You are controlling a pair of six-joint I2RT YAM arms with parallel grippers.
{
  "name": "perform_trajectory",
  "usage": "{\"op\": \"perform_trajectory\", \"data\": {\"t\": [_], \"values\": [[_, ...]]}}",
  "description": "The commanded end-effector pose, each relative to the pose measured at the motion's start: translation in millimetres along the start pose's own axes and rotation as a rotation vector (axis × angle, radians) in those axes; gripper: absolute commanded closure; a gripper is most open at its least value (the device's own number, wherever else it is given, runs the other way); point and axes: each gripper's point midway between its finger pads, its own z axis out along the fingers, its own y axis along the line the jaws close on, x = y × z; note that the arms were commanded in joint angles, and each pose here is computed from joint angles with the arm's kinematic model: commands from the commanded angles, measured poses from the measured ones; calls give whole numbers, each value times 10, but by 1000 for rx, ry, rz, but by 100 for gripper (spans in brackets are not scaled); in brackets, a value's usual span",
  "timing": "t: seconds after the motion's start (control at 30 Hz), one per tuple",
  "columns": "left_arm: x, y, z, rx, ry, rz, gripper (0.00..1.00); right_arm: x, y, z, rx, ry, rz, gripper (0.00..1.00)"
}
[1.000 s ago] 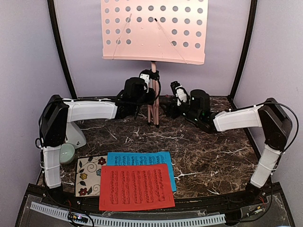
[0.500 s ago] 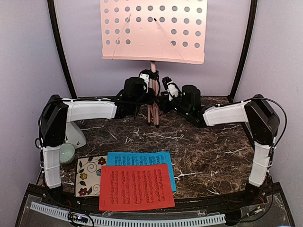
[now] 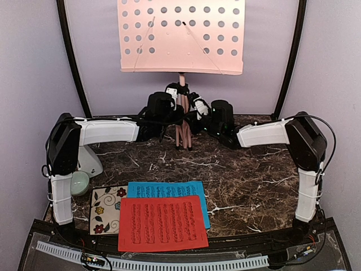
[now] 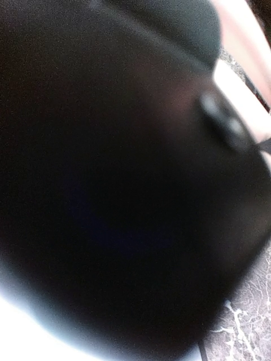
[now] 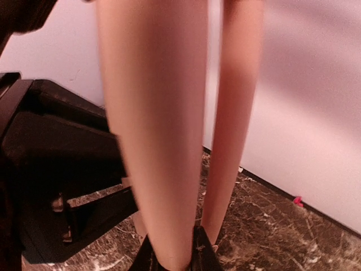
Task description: Set up the instrument practice props
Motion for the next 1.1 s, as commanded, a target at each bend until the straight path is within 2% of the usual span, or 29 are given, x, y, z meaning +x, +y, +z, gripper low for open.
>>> {"op": "perform_trajectory", "data": {"t": [0.0,0.03,0.4,1.03,1.07], "values": [[-551,129,-285,-14,-92,-12,100,-232,-108,-82,41,-31,-11,96],[-563,137,-293,-17,-95,-6,100,-271,-122,-124,48,-32,-12,100],[-816,274,-499,-64,-124,134,100,-445,-229,-423,67,2,14,100],[-548,781,-1013,-130,-70,141,100,-276,-307,-995,124,142,55,100],[-534,794,-1038,-131,-67,141,100,-144,-300,-1015,125,170,63,100]]}}
